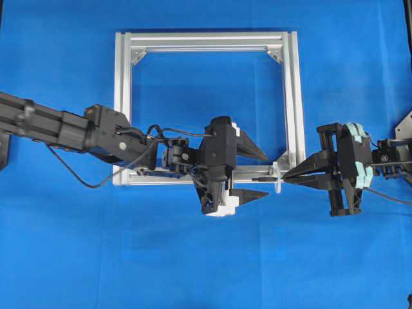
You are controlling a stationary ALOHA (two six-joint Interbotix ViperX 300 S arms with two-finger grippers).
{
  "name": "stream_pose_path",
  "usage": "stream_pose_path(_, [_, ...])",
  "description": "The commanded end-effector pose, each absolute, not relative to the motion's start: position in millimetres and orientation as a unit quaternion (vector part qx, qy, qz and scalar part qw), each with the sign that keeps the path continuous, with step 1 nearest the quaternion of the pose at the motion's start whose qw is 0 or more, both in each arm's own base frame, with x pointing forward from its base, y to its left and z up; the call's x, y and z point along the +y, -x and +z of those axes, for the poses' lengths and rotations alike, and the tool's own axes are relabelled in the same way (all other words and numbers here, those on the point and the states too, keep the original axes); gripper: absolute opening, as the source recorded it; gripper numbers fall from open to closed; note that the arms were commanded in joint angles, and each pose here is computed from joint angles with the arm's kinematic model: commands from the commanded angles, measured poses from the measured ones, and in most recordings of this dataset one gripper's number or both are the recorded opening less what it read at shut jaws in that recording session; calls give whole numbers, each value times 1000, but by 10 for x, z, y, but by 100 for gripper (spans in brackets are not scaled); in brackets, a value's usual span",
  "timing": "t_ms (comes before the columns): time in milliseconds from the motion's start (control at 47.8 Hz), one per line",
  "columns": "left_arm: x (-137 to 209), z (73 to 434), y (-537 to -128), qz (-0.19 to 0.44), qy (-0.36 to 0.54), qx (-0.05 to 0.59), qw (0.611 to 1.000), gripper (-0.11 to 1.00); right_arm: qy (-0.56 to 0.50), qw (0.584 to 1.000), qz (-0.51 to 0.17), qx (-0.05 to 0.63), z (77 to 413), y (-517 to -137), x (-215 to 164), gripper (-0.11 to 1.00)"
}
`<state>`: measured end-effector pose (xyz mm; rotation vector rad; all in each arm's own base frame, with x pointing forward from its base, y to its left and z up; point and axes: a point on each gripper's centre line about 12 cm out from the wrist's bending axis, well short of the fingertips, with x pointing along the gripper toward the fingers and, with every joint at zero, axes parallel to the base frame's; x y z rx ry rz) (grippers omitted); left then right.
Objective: Insert the wire through the string loop located on the right side.
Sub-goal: 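Close the left gripper on the USB plug beyond the loop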
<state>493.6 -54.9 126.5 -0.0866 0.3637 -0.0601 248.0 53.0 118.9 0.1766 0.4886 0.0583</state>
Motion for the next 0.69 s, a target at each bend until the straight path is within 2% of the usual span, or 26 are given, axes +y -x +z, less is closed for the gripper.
stream_pose_path(0, [-571, 1358, -4994, -32, 45, 164, 985, 85, -90, 969, 29, 230, 1245, -2529, 538, -2])
stream_pose_path(670, [-572, 1288, -5003, -32, 44, 167, 984, 84, -90, 969, 29, 229, 1249, -2530, 538, -2])
